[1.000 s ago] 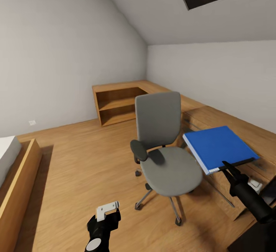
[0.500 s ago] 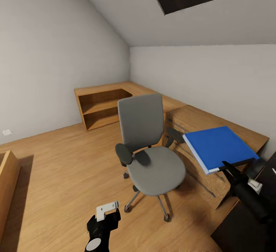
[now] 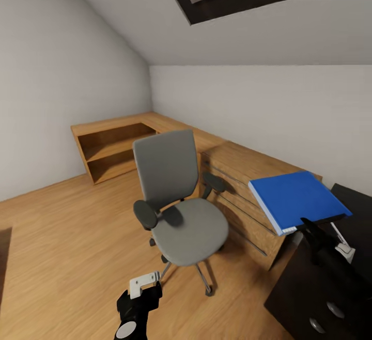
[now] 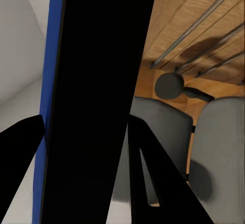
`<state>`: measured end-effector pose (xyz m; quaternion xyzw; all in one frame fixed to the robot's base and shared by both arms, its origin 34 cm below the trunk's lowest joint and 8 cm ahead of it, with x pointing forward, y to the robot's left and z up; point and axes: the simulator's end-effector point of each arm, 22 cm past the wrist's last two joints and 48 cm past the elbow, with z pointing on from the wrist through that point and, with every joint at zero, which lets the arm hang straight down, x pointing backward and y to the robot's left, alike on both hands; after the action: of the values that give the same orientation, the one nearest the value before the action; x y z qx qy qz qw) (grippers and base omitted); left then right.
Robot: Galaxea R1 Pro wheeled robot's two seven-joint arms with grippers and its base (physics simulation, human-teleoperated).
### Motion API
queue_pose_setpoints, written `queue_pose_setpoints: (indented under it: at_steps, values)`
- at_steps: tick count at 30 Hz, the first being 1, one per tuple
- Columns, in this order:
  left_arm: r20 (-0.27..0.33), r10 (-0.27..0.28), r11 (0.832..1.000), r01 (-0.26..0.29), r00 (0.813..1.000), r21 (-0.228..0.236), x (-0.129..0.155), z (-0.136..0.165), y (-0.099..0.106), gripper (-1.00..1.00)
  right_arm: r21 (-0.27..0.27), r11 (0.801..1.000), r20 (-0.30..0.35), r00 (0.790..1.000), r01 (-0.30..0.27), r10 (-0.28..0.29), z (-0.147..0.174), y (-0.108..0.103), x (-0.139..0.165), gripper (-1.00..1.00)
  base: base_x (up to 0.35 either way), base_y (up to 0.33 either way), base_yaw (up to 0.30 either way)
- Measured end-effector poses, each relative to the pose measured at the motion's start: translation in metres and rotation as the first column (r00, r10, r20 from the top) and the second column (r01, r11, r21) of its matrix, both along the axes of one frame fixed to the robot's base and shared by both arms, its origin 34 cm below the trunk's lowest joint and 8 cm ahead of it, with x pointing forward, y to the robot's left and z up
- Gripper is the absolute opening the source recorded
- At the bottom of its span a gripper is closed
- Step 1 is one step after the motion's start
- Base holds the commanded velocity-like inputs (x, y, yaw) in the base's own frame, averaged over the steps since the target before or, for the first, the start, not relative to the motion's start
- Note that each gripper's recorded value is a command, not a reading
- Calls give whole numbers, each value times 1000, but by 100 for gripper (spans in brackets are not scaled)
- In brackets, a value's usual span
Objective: In the bedroom, organize the workspace by keeping the computer under the desk, ensuring the monitor is on the desk, placing the keyboard on the desk next to the monitor, placing the mouse on the desk next to the keyboard, moving the folder from the swivel chair onto the desk next to the mouse, stacking the notebook on top of the folder with the pen on top of the notebook, and positioning the swivel chair next to the desk.
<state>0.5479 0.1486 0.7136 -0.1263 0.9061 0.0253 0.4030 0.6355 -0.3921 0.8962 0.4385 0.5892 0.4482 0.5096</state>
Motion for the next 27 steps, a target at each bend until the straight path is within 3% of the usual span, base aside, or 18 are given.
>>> queue_pose_setpoints:
  at_steps: [10, 27]
  values:
    - [0, 0, 1000, 0, 1000, 0, 1, 17, 0, 100, -6, 999, -13, 998, 54, -54, 12, -15, -2, -100, 0, 0, -295]
    - [0, -3, 1000, 3, 1000, 0, 1, 44, -2, 100, -14, 997, -10, 997, 80, -81, 40, -21, -2, -100, 0, 0, -295]
